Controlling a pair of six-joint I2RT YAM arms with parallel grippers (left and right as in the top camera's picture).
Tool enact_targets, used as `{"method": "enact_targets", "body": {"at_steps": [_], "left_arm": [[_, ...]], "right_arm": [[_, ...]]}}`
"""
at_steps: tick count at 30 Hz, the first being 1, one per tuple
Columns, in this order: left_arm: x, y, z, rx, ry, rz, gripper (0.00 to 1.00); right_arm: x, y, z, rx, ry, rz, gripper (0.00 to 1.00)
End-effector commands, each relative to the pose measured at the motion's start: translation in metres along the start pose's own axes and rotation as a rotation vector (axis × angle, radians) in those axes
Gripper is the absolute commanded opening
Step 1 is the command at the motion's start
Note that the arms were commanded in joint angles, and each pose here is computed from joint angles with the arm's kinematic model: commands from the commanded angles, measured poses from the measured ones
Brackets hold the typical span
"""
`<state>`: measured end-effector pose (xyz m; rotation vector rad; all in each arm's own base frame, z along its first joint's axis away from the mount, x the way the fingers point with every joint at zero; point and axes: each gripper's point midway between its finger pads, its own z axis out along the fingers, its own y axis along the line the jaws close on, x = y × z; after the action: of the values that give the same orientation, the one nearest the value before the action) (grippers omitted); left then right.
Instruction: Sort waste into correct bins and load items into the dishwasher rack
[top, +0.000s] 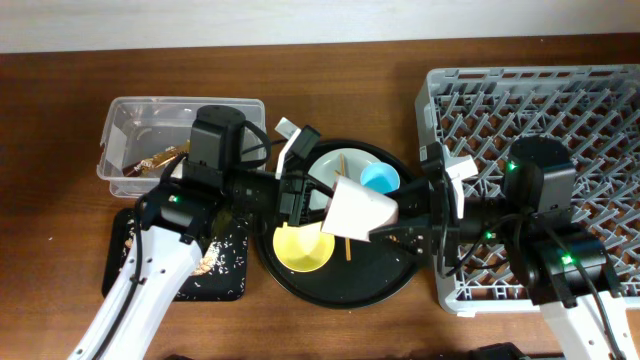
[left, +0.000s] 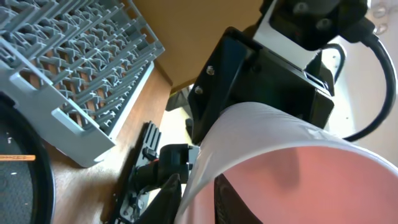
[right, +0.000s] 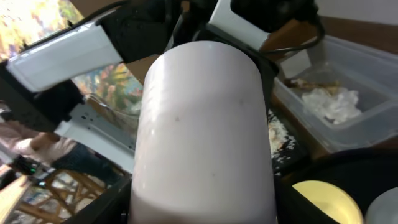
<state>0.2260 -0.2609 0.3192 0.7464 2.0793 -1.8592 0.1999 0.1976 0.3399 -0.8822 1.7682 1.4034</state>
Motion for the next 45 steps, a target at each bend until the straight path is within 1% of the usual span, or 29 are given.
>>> {"method": "enact_targets", "body": {"at_steps": [1, 3, 5, 6, 9, 12, 13, 16, 18, 22, 23, 25, 26, 27, 28, 31, 34, 36, 39, 43, 45], "left_arm": [[-0.001, -0.007, 0.000, 0.007, -0.001, 0.033, 0.22], [-0.001, -0.007, 0.000, 0.007, -0.001, 0.033, 0.29], [-0.002, -0.007, 0.000, 0.007, -0.001, 0.034, 0.32], [-0.002, -0.007, 0.000, 0.006, -0.001, 0.034, 0.35], [-0.002, -0.006, 0.000, 0.002, -0.003, 0.034, 0.40], [-0.004, -0.001, 0.000, -0.028, -0.016, 0.033, 0.42], [-0.005, 0.001, -0.001, -0.036, -0.019, 0.033, 0.45], [-0.005, 0.003, -0.001, -0.049, -0.024, 0.031, 0.48], [-0.006, 0.003, -0.001, -0.053, -0.025, 0.030, 0.50], [-0.007, 0.007, -0.001, -0.075, -0.035, 0.029, 0.65], [-0.007, 0.007, -0.001, -0.075, -0.035, 0.029, 0.70], [-0.007, 0.007, -0.001, -0.075, -0.035, 0.030, 0.86], [-0.007, 0.007, -0.001, -0.075, -0.035, 0.029, 0.87], [-0.007, 0.007, -0.001, -0.075, -0.035, 0.029, 0.97], [-0.007, 0.007, -0.001, -0.075, -0.035, 0.029, 0.99], [-0.007, 0.007, -0.001, -0.075, -0.035, 0.029, 0.99], [-0.007, 0.007, -0.001, -0.075, -0.035, 0.029, 0.99], [-0.007, 0.007, -0.001, -0.075, -0.035, 0.029, 0.99], [-0.007, 0.007, -0.001, -0.075, -0.035, 0.029, 0.99], [-0.007, 0.007, -0.001, -0.075, -0.035, 0.029, 0.99], [-0.007, 0.007, -0.001, -0.075, -0.035, 0.029, 0.99]], "right_arm": [[-0.005, -0.013, -0.002, 0.096, -0.008, -0.022, 0.55], [-0.005, -0.013, -0.002, 0.096, -0.008, -0.022, 0.55], [-0.005, -0.017, -0.003, 0.118, -0.008, -0.021, 0.55], [-0.006, -0.022, -0.004, 0.148, -0.009, -0.016, 0.55], [-0.007, -0.037, -0.008, 0.227, -0.021, 0.028, 0.55], [-0.011, -0.059, -0.024, 0.342, -0.059, 0.100, 0.55], [-0.011, -0.063, -0.029, 0.366, -0.069, 0.116, 0.55], [-0.009, -0.089, -0.055, 0.504, -0.107, 0.188, 0.54], [-0.001, -0.106, -0.076, 0.613, -0.122, 0.255, 0.53], [0.018, -0.135, -0.117, 0.830, -0.137, 0.363, 0.53], [0.022, -0.143, -0.129, 0.891, -0.140, 0.385, 0.53], [0.028, -0.155, -0.147, 0.984, -0.145, 0.414, 0.52], [0.030, -0.160, -0.152, 1.016, -0.143, 0.421, 0.52], [0.033, -0.165, -0.158, 1.052, -0.140, 0.428, 0.52], [0.035, -0.170, -0.164, 1.089, -0.134, 0.435, 0.52], [0.049, -0.194, -0.186, 1.239, -0.097, 0.470, 0.52], [0.057, -0.217, -0.196, 1.301, -0.083, 0.513, 0.52], [0.053, -0.236, -0.201, 1.320, -0.121, 0.527, 0.50], [0.040, -0.259, -0.210, 1.361, -0.176, 0.492, 0.50], [0.037, -0.280, -0.232, 1.482, -0.199, 0.456, 0.49], [0.037, -0.291, -0.237, 1.509, -0.208, 0.446, 0.48]]}}
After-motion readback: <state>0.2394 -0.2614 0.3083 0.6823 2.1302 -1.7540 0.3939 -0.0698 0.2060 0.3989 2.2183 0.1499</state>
